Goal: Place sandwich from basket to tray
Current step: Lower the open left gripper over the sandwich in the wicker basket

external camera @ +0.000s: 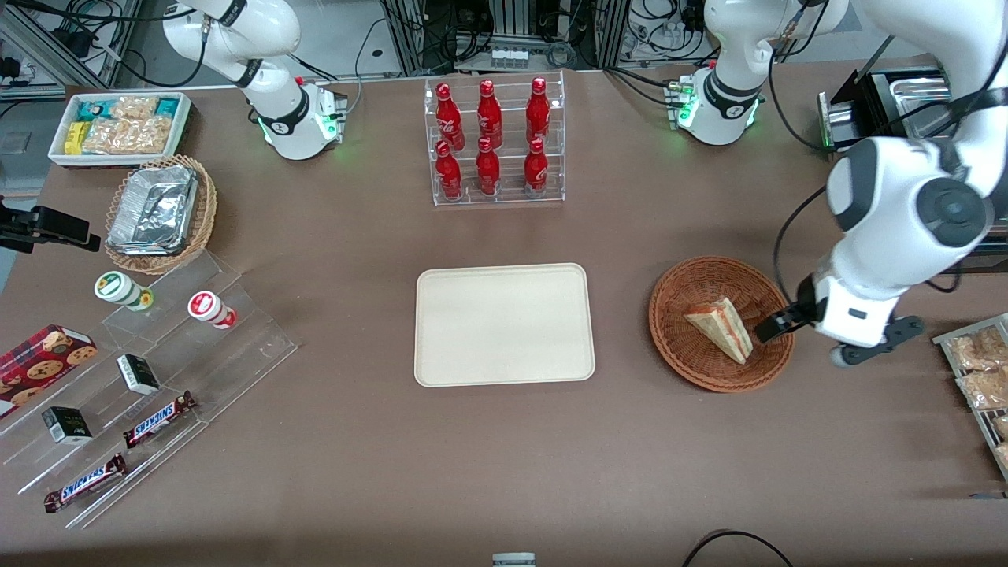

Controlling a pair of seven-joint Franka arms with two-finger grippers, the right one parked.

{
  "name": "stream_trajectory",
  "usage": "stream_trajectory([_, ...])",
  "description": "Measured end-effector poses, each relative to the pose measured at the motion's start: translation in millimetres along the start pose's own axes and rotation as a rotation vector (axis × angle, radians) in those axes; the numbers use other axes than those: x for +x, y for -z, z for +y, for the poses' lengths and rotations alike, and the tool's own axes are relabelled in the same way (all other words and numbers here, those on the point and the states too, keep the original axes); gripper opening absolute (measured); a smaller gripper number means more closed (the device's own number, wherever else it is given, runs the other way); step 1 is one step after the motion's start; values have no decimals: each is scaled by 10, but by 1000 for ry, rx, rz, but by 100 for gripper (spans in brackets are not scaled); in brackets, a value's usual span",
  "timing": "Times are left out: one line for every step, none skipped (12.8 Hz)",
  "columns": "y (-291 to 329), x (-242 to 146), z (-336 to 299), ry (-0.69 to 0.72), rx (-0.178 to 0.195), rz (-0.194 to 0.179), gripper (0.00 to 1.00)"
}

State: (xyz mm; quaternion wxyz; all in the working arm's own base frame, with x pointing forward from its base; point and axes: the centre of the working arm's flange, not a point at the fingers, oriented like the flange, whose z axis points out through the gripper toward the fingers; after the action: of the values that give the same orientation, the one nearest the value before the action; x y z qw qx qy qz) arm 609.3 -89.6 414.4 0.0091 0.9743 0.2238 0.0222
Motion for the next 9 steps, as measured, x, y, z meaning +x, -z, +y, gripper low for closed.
stream_trajectory([-133,-53,72,43,-2,0,100])
stream_trajectory([-282,-106,108,82,3,-9,100])
stream_trajectory([-439,-165,127,102,10,-19,100])
stream_trajectory([-589,-227,143,112,10,-21,100])
stream_trajectory([-722,-283,141,123,7,-19,100])
stream_trajectory([-834,-333,120,135,8,-21,100])
stream_trajectory([-932,-377,89,142,17,-31,100])
stream_trajectory([-1007,-411,63,145,26,-42,100])
stream_trajectory([-1066,-439,41,147,35,-52,100])
